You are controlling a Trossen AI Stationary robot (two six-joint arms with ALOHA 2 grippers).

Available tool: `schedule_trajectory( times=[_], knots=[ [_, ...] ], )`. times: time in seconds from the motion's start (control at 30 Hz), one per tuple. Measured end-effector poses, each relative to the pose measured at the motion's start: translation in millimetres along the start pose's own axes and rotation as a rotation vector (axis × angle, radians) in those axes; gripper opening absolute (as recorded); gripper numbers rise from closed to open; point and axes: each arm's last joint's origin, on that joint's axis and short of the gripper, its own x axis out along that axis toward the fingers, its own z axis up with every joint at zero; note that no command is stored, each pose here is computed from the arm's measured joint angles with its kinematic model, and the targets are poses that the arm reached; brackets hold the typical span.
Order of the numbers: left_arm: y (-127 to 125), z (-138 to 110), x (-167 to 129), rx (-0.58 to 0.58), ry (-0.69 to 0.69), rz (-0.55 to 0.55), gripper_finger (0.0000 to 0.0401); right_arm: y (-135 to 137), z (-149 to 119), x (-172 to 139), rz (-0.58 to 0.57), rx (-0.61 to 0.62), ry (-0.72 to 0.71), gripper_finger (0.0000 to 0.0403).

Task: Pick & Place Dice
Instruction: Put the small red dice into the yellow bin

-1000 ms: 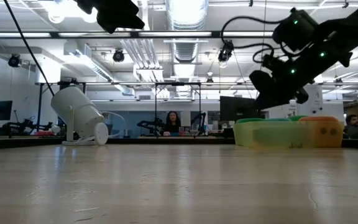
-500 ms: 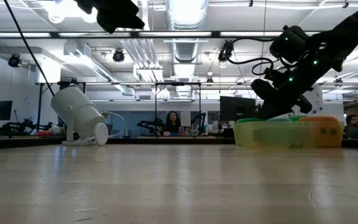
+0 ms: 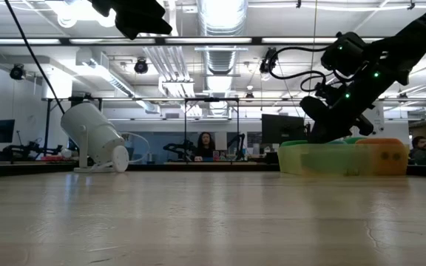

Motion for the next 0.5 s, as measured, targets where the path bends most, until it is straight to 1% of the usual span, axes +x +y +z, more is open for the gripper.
schedule_trajectory(
  times=[0.5],
  knots=[
    [0.0,0.0,0.0,0.0,0.0,0.0,0.0235,-0.1,0.1,0.0,-0.001,0.001,-0.001,0.0173]
  ],
)
